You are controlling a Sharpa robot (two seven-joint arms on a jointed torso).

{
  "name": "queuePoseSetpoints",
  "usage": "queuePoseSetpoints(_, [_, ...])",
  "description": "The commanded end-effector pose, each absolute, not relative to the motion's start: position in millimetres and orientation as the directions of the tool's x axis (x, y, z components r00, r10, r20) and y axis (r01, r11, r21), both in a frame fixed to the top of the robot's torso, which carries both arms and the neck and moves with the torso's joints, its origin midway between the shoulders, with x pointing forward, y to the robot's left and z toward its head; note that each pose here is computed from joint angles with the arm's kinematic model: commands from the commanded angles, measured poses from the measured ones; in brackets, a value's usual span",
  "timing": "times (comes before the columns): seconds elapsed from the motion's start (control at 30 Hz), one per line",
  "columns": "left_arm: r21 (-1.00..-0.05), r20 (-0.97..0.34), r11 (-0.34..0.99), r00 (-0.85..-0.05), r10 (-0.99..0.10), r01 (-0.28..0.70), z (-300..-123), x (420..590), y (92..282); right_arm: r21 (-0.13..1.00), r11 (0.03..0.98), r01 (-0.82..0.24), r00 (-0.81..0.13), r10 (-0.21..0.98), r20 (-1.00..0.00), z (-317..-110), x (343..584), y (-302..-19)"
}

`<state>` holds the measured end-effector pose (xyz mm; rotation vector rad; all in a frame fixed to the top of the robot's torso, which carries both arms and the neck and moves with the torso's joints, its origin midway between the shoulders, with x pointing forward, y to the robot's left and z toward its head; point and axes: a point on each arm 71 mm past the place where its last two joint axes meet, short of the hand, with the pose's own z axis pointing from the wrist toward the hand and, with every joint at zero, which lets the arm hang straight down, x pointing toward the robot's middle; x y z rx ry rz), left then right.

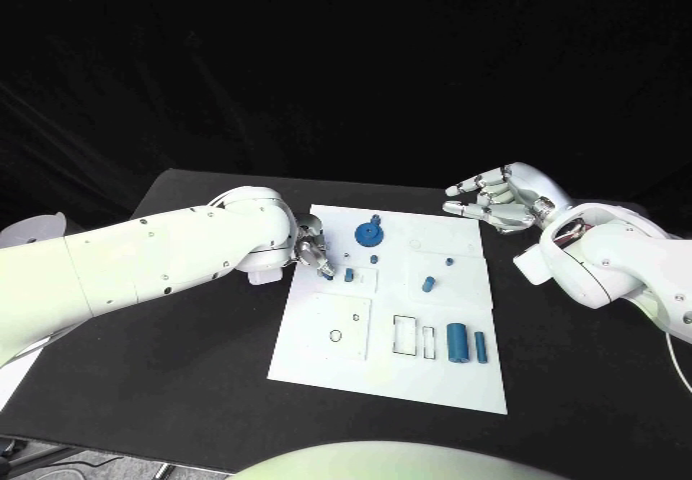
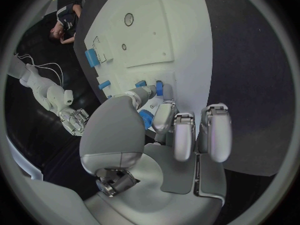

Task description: Assemble the parts on the task board

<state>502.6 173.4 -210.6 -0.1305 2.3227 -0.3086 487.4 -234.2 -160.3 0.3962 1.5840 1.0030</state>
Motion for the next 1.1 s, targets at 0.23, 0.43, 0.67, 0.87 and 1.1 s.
queuePoseSetpoints(0.23, [-0.222,-0.64,0.975,-0.753,-0.151,-0.006,-218.6,501.1,168.5,0.772,0.575,-0.273,-0.292,0.715,-0.636,-160.2,486.1,-232.5])
queuePoseSetpoints(0.43, [-0.202,-0.629,0.979,-0.765,-0.139,-0.012,-221.1,503.0,167.4,0.771,0.575,-0.272,-0.291,0.715,-0.636,-160.2,486.1,-233.1])
queuePoseSetpoints(0.67, [-0.195,-0.628,0.981,-0.766,-0.139,-0.019,-221.9,504.2,167.5,0.771,0.575,-0.272,-0.291,0.715,-0.636,-160.2,486.0,-233.2])
queuePoseSetpoints(0.87, [-0.191,-0.628,0.981,-0.766,-0.139,-0.022,-222.1,504.5,167.5,0.771,0.575,-0.272,-0.292,0.714,-0.636,-160.2,485.9,-233.2])
queuePoseSetpoints(1.1, [-0.182,-0.626,0.983,-0.768,-0.137,-0.027,-222.5,504.8,168.5,0.771,0.575,-0.272,-0.292,0.714,-0.636,-160.2,486.0,-233.2])
